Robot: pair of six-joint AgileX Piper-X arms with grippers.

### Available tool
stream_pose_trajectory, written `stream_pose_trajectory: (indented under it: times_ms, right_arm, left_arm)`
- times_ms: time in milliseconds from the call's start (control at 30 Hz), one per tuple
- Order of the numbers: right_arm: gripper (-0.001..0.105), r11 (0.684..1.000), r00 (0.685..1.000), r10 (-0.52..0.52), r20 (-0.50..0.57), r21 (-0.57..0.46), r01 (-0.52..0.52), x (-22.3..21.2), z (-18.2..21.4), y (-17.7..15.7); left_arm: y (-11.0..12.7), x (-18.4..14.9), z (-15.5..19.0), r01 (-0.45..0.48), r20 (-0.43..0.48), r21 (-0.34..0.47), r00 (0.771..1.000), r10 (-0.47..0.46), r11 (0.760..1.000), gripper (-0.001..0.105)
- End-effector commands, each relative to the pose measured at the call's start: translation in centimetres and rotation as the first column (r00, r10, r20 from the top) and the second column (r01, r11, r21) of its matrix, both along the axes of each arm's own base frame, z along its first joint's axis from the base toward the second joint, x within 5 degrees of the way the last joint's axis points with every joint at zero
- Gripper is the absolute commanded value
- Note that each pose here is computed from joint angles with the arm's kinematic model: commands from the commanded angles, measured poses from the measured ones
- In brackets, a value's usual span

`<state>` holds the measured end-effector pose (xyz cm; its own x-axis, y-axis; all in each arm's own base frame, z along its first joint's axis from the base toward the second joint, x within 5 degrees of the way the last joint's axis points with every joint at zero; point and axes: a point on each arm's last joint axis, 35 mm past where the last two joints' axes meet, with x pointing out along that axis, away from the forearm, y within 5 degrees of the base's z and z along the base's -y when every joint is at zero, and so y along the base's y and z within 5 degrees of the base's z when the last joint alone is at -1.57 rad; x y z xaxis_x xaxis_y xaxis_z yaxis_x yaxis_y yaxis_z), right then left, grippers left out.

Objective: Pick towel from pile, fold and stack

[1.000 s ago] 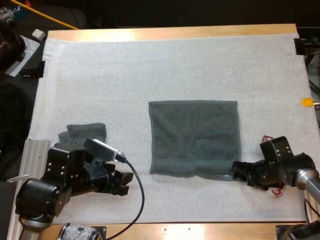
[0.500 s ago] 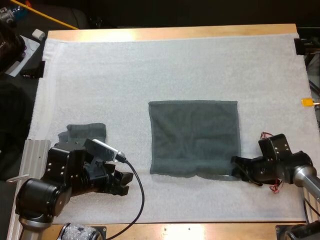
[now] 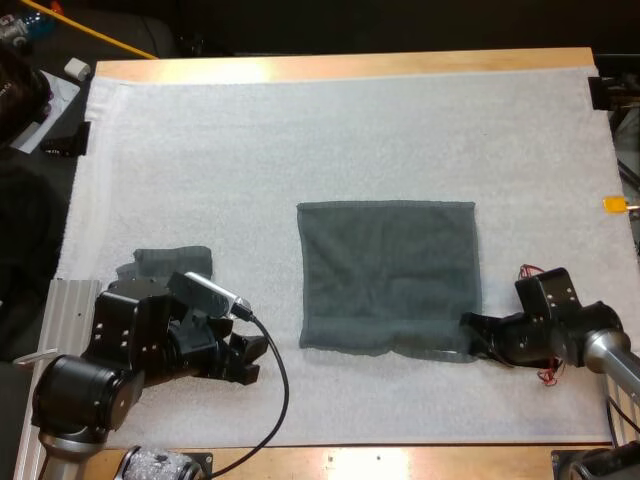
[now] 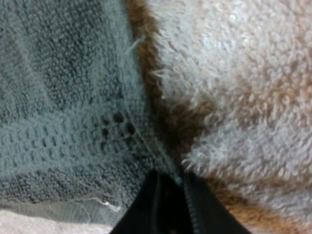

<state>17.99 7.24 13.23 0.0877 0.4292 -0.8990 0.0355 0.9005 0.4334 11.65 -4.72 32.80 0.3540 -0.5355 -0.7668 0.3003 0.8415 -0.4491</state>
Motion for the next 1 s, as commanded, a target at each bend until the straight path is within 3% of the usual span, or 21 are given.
stream_pose_trajectory:
  times_ms: [0, 333, 667, 967]
  right_arm:
    - [0.0, 1.0, 1.0, 0.023, 0.007, -0.014, -0.023, -0.2, 0.3, 0.0]
    - [0.0, 0.993, 0.999, 0.036, 0.038, -0.109, -0.031, -1.0, 1.2, -0.7]
    - [0.001, 0.993, 0.998, 0.038, 0.049, -0.111, -0.032, -0.9, 1.2, -0.6]
    - [0.0, 0.992, 0.998, 0.035, 0.056, -0.125, -0.028, -0.9, 1.3, -0.7]
  left_arm:
    - [-0.3, 0.7, 0.0, 0.002, 0.026, -0.021, 1.0, -0.002, 1.0, 0.057]
    - [-1.5, 4.2, -4.4, 0.023, -0.112, -0.074, 0.993, -0.031, 0.997, 0.057]
    - [-3.0, 6.5, -8.4, 0.051, -0.227, -0.072, 0.972, -0.066, 0.996, 0.057]
    - [-5.9, 8.9, -12.8, 0.084, -0.345, -0.031, 0.934, -0.09, 0.996, 0.058]
